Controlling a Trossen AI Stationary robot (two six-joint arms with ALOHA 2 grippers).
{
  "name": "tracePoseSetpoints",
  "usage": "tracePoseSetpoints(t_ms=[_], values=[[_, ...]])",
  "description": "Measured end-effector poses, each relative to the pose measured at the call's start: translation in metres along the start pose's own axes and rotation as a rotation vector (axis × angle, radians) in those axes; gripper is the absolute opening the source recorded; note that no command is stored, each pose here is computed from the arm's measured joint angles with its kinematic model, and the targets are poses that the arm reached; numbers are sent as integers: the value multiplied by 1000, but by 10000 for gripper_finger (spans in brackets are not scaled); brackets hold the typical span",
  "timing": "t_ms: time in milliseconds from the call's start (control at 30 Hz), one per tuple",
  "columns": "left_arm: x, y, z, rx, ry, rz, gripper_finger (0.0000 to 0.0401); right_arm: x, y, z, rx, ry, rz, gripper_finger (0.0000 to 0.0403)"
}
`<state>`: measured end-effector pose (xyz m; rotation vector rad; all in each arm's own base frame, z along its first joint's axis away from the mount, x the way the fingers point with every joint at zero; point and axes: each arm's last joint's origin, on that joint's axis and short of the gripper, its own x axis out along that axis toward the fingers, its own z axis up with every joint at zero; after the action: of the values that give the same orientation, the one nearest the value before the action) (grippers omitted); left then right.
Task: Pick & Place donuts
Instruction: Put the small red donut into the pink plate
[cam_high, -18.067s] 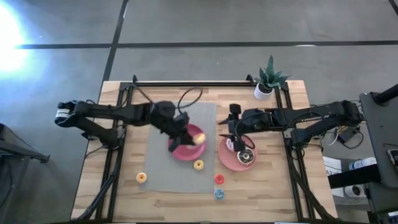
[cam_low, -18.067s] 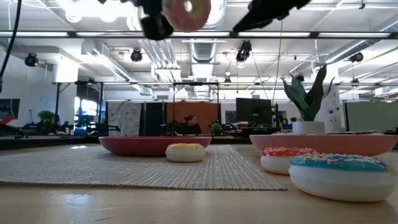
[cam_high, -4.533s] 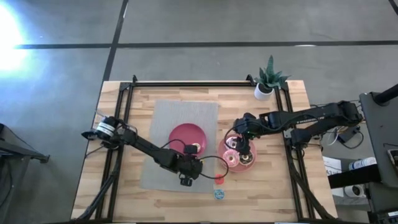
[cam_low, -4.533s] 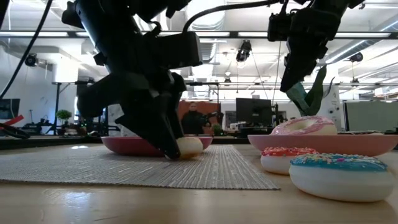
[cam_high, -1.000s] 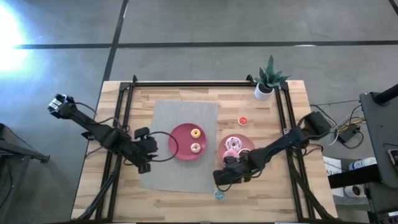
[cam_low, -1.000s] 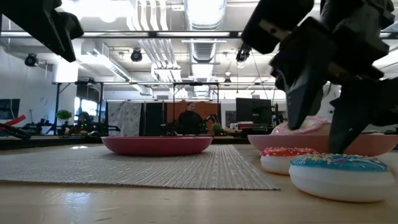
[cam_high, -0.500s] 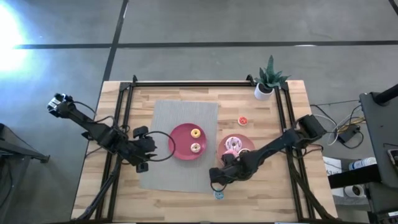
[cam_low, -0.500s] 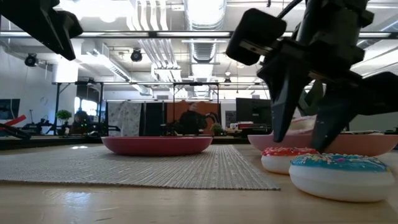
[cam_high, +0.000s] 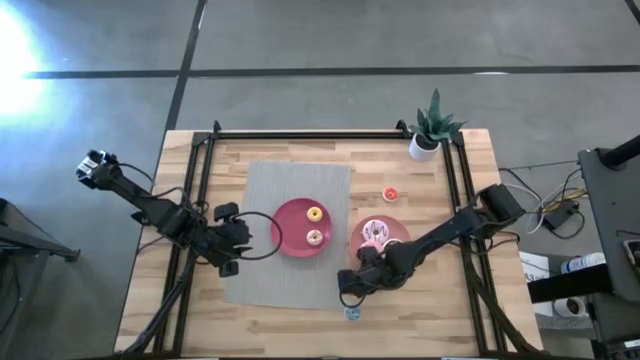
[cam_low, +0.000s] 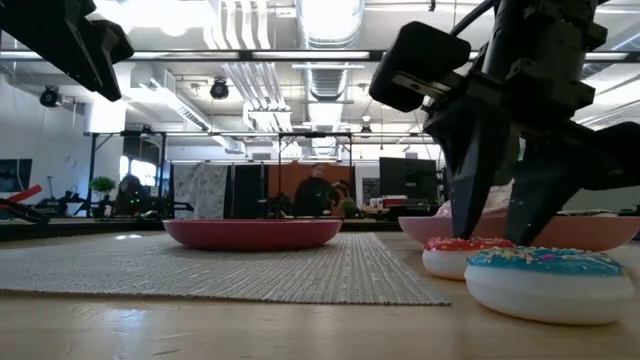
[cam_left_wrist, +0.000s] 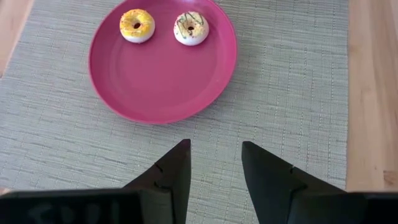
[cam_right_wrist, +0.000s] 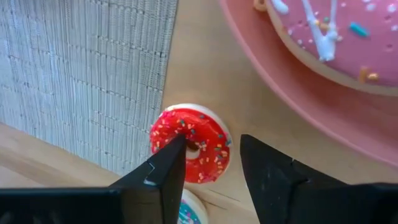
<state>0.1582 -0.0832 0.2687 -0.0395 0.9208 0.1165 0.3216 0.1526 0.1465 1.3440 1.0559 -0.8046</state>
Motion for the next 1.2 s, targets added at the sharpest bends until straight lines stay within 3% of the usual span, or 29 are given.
tracePoseSetpoints(t_ms=[400,733,933,1200], values=[[0,0,0,-5,0,2,117,13,10,-3,-100,17,-23,138],[0,0,0,-24,-11,14,117,-3,40,7,-240,-5,66,18],[-11,-2,-3,-71,-39,-31,117,-23,73,42,-273,-133,163,15],[-26,6,-5,-215,-154,-3,117,-41,96,120,-313,-261,190,13]])
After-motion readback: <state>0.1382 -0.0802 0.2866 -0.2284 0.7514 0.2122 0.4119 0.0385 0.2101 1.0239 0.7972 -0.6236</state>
